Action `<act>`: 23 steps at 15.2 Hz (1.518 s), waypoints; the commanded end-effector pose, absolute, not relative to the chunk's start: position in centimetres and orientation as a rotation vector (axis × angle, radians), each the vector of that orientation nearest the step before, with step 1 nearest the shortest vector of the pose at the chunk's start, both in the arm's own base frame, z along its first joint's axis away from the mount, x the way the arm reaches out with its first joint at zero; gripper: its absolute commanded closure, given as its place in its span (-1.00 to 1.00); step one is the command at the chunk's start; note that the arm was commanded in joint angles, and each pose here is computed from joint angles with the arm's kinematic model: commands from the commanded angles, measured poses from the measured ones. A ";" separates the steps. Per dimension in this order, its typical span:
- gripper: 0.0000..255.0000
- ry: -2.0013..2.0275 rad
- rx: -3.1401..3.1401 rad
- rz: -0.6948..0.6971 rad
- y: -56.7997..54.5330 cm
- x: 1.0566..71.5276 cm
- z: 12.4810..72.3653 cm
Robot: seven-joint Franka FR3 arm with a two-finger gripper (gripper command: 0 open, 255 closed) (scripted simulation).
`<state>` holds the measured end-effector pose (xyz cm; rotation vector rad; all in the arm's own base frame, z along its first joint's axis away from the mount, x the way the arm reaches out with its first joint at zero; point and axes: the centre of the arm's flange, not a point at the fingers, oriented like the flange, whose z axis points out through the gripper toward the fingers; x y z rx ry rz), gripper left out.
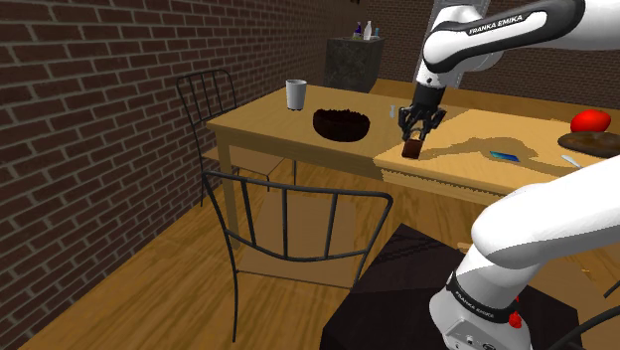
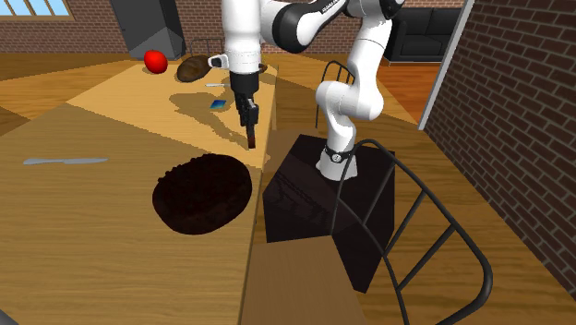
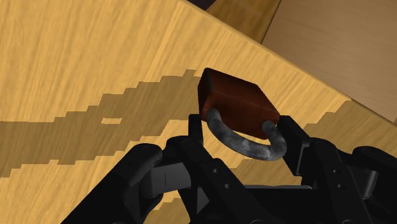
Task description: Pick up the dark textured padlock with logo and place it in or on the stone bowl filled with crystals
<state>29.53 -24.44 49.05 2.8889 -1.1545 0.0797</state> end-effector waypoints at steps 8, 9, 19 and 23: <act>1.00 -1.154 2.889 0.079 -24.4 29.5 53.7; 1.00 -1.154 2.889 0.079 -24.4 29.5 54.2; 1.00 -1.154 2.889 0.079 -24.4 29.5 59.5; 1.00 -1.154 2.889 0.079 -24.4 29.5 61.6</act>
